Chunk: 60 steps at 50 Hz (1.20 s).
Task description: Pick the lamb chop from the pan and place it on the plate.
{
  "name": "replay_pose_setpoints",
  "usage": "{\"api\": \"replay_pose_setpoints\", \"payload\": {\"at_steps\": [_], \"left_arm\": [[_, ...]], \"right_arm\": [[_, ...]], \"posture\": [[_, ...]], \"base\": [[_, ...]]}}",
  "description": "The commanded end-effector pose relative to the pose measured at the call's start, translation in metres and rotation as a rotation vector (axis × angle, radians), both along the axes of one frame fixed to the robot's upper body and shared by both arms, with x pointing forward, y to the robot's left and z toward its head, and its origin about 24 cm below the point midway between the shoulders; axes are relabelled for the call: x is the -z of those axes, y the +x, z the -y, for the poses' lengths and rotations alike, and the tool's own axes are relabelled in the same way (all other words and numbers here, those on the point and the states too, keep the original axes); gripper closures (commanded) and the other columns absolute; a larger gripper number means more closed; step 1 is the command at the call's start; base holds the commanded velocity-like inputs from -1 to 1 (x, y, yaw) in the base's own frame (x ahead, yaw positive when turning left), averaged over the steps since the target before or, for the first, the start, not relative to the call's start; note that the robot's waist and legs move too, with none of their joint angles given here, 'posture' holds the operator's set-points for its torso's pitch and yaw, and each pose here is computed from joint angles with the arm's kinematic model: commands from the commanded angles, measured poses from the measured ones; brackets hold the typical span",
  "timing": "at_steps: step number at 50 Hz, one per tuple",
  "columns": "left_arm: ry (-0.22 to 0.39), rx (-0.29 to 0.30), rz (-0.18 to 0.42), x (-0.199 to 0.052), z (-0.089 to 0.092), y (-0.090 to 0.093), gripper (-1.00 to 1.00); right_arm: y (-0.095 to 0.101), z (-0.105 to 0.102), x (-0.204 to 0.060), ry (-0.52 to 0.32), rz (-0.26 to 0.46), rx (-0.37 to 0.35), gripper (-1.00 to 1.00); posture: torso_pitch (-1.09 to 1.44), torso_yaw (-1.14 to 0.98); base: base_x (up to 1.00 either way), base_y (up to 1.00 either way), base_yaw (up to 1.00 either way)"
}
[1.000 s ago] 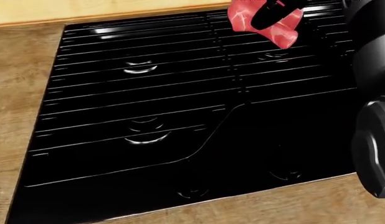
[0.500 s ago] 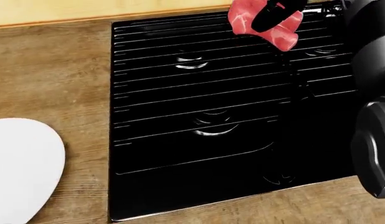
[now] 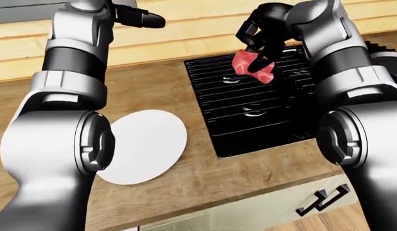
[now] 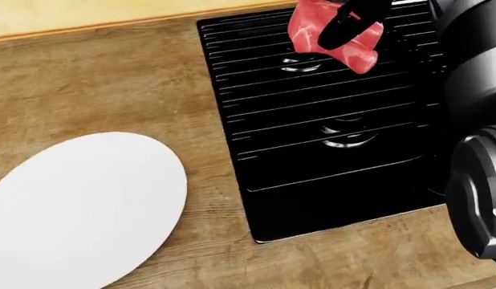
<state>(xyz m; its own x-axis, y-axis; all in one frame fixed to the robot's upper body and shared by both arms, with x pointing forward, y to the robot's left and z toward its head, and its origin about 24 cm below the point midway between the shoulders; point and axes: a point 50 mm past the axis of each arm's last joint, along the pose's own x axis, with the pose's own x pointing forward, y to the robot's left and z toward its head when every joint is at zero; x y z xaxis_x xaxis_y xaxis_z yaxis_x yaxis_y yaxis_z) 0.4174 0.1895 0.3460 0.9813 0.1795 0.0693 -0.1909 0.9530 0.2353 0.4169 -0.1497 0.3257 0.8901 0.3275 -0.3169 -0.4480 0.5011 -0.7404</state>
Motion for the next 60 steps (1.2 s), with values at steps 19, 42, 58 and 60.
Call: {"api": "replay_pose_setpoints", "payload": {"at_steps": [19, 42, 58, 60], "left_arm": [[0.014, 0.026, 0.123, -0.032, 0.009, -0.008, -1.00], [0.018, 0.028, 0.130, -0.036, 0.009, -0.010, -1.00], [0.019, 0.021, 0.125, -0.033, 0.006, -0.009, -1.00], [0.018, 0.020, 0.125, -0.033, 0.006, -0.009, -1.00]], "right_arm": [[-0.008, 0.002, -0.034, 0.009, 0.118, -0.004, 1.00], [-0.009, 0.002, -0.039, 0.006, 0.135, -0.007, 1.00], [-0.012, -0.024, -0.053, 0.017, 0.175, -0.062, 1.00], [-0.013, -0.030, -0.054, 0.015, 0.180, -0.073, 1.00]], "posture": [[0.00, 0.00], [0.00, 0.00], [0.00, 0.00], [0.00, 0.00]], "base": [[0.00, 0.53, 0.00], [0.00, 0.32, 0.00], [0.00, 0.00, 0.00], [0.00, 0.00, 0.00]]}}
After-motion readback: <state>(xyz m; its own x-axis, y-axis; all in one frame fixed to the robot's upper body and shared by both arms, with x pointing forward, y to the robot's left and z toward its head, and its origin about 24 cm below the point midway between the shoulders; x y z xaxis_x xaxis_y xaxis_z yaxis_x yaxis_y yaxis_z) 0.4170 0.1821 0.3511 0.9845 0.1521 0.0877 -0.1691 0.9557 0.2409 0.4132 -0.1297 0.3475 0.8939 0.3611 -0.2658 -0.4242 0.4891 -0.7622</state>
